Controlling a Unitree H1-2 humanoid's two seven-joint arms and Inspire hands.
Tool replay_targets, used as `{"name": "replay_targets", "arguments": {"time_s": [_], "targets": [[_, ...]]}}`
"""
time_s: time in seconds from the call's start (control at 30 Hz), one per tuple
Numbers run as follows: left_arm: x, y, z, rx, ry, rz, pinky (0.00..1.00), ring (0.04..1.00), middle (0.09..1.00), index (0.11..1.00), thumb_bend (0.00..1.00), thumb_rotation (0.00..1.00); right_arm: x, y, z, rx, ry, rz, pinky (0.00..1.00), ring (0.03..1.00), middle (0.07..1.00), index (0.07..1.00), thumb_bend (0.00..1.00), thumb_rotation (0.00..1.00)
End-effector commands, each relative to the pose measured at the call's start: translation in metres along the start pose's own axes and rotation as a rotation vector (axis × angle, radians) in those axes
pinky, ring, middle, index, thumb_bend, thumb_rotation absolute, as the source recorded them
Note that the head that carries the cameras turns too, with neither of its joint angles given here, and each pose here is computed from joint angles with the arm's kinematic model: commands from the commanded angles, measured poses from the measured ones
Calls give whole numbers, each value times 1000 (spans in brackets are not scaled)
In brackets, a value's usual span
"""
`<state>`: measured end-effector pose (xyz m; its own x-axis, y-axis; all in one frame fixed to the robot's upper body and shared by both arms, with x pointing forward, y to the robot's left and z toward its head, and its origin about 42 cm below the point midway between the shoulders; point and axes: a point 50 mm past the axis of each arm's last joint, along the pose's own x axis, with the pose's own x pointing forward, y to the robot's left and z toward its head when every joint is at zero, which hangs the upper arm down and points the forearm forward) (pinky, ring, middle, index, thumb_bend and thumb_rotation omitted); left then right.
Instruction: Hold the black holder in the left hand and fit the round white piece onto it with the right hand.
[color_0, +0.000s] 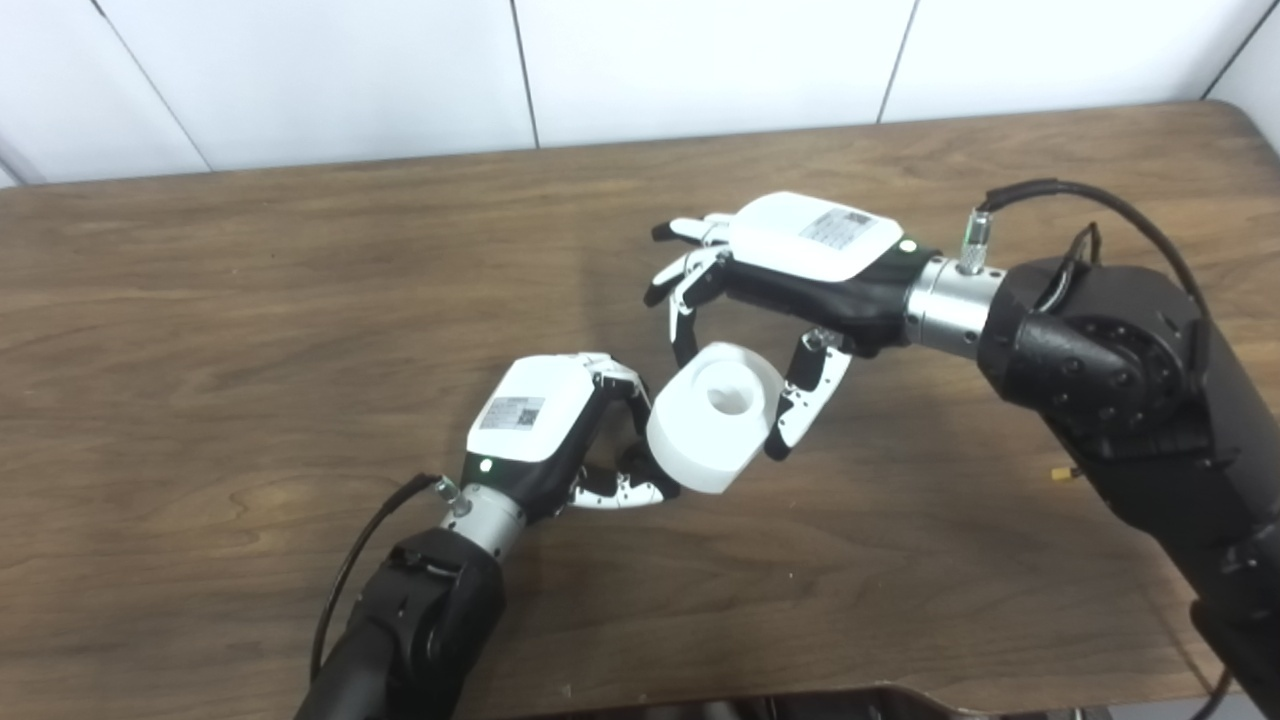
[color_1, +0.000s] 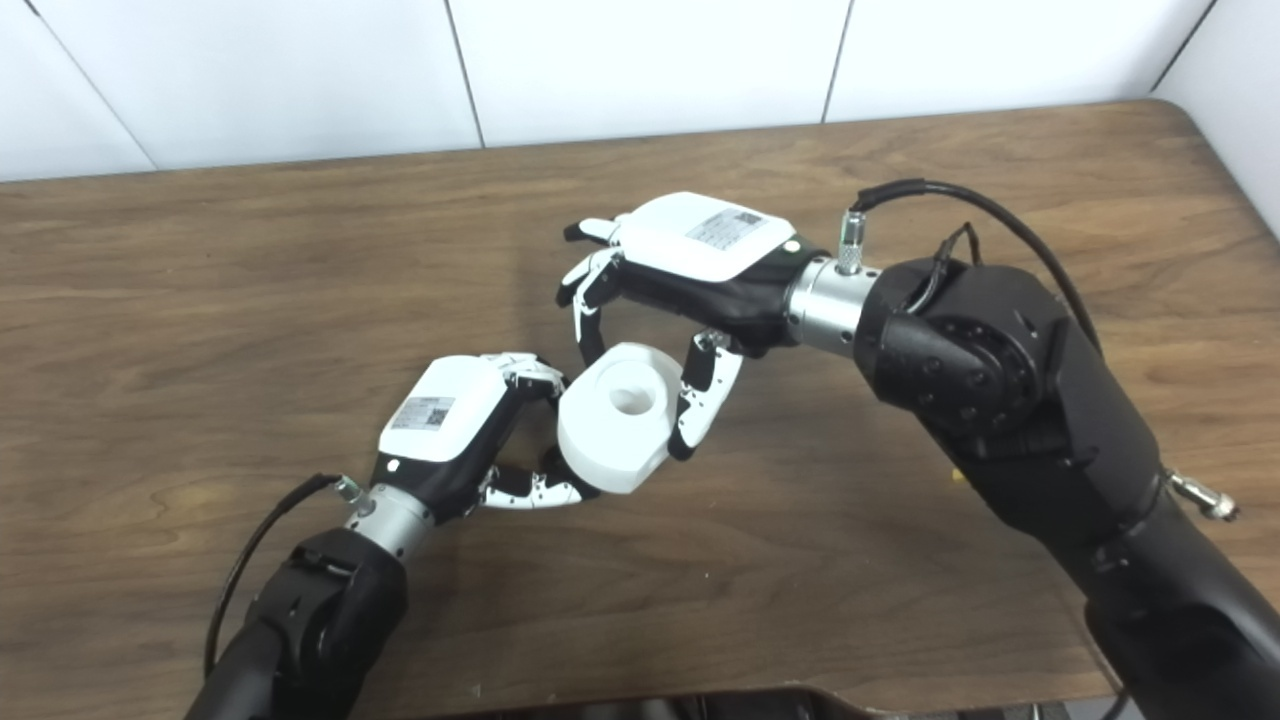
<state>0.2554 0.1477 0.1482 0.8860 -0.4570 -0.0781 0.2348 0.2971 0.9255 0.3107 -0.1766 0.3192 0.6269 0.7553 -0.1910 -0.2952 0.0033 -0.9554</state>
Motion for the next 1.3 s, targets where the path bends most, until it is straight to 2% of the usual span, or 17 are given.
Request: {"name": "replay_targets", "arguments": {"time_s": [0.0,0.57,0.9,1.27], "targets": [[-12,-23,-15,11,92,-148,801,822,713,486,521,49,-3,-13,1,-67,-8,-53,971,987,822,484,524,133],[-11,-24,-10,-8,111,-160,762,839,723,486,521,49,1,-8,8,-107,-47,-61,934,1000,830,483,524,132],[-11,-27,-6,3,99,-149,798,827,714,486,521,48,0,-1,9,-77,-31,-51,996,1000,848,484,523,131],[-12,-26,-8,3,106,-157,797,828,715,486,521,48,5,4,9,-74,-33,-54,998,990,838,484,523,131]]}}
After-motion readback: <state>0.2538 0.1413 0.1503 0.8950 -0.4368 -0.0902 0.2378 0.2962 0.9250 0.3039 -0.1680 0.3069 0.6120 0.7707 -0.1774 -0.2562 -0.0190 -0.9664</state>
